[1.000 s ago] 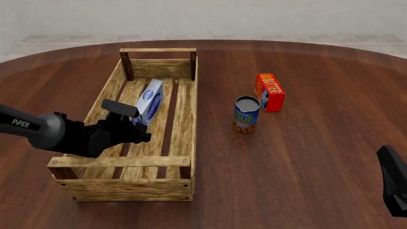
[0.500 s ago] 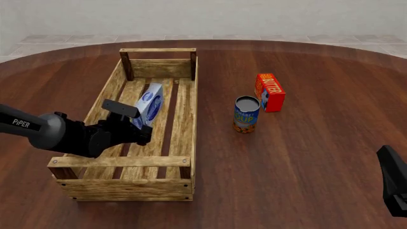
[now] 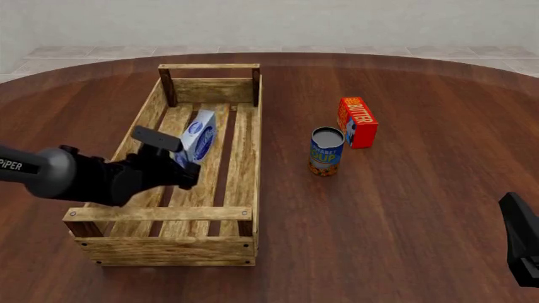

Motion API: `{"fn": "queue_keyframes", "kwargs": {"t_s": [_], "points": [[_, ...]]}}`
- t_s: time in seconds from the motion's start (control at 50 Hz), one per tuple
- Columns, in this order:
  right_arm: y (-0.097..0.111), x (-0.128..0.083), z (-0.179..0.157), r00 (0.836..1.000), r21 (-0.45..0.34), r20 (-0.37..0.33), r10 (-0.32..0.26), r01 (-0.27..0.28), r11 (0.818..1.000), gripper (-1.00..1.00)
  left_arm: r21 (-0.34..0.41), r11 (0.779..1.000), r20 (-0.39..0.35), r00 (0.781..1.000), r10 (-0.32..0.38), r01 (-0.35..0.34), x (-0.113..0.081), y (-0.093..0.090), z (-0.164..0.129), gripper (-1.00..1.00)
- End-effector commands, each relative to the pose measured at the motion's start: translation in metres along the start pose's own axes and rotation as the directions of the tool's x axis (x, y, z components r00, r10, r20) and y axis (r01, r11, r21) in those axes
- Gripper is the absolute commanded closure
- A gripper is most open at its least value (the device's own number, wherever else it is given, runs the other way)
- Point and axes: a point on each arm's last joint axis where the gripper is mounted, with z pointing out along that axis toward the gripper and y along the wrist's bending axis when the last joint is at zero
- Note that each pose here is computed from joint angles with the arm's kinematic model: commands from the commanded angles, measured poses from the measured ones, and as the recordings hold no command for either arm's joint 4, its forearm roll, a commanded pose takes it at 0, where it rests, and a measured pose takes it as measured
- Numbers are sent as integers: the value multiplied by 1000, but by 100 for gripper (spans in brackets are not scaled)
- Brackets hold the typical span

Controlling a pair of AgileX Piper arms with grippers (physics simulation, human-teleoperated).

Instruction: Pick up the cream cheese and put it in the tray.

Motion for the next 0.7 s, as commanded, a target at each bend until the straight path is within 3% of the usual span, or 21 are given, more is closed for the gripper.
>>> {"fn": "queue_keyframes", "kwargs": {"t_s": [0.02,0.7], "points": [[0,0,0,1000,0,-1,0,0,1000,-100,-6,1000,27,1000,12,-12,-10,2,-12,-100],[0,0,0,1000,0,0,-1,1,1000,-100,-4,1000,130,992,-2,2,-49,2,-58,-100]]}}
